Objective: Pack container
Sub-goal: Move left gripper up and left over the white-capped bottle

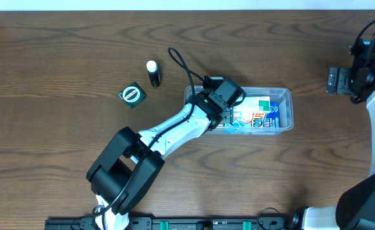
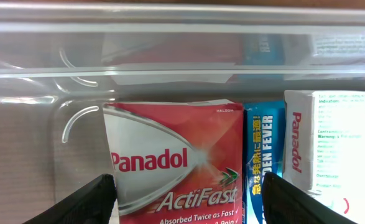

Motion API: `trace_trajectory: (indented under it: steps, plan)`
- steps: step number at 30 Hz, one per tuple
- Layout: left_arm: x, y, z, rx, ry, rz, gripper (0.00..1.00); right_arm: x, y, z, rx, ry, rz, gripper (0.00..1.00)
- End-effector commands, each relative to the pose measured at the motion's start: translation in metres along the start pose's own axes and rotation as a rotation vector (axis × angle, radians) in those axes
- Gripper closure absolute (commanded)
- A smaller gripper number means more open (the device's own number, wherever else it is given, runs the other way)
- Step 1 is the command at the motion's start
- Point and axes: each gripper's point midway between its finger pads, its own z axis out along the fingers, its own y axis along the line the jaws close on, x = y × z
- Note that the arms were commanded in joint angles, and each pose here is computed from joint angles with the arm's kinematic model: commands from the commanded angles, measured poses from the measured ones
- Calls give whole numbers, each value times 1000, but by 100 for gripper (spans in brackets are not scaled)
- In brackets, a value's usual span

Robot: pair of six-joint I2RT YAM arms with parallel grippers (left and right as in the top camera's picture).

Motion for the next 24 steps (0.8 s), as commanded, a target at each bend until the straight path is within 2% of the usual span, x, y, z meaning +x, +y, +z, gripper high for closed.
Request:
trace_trajectory:
  steps: [1,13,18,24]
  plan:
    - [-1,-7,-1,28,9,-10,25,-4,-5,-9,12,-24,22,1]
    - [-8,-16,-13,76,-9,-13,25,-4,-5,-9,12,-24,22,1]
    - [-28,-16,-40,99,-79,7,25,-4,-5,-9,12,-25,22,1]
    - [-62,0,-96,92,-218,-4,25,-4,-5,-9,12,-24,22,1]
